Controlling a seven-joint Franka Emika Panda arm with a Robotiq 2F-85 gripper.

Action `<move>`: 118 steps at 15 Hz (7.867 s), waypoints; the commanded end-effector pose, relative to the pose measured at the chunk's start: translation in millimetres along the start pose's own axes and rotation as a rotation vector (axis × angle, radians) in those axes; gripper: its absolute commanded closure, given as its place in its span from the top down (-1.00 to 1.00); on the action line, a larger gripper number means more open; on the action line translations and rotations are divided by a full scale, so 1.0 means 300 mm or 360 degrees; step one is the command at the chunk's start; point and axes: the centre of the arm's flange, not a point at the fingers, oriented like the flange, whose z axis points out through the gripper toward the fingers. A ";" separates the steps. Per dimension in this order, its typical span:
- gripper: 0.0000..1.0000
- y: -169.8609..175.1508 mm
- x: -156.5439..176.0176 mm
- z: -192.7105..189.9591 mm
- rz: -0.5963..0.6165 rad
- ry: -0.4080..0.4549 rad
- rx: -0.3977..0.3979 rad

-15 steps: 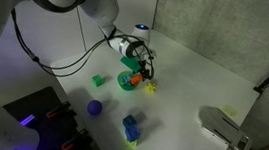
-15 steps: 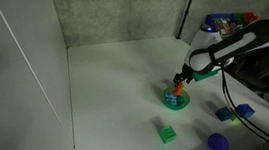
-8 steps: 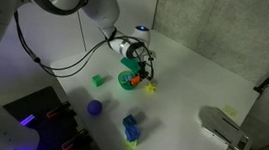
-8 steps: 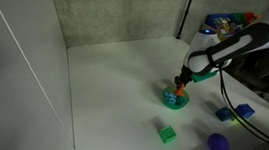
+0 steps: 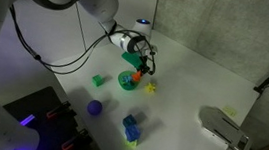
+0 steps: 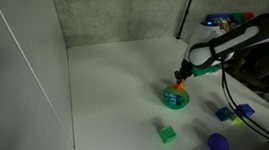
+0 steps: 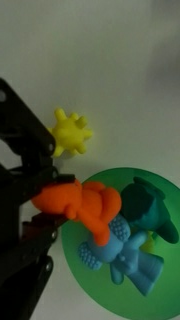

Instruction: Remove the orange object from the bowl

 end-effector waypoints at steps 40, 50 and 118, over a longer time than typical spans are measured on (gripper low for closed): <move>-0.84 0.642 -0.623 -0.074 -0.0222 -0.0157 -0.0176; -0.84 0.556 -0.617 0.004 -0.0306 -0.0015 -0.0215; 1.00 0.368 -0.531 -0.905 0.0097 -0.0251 0.0076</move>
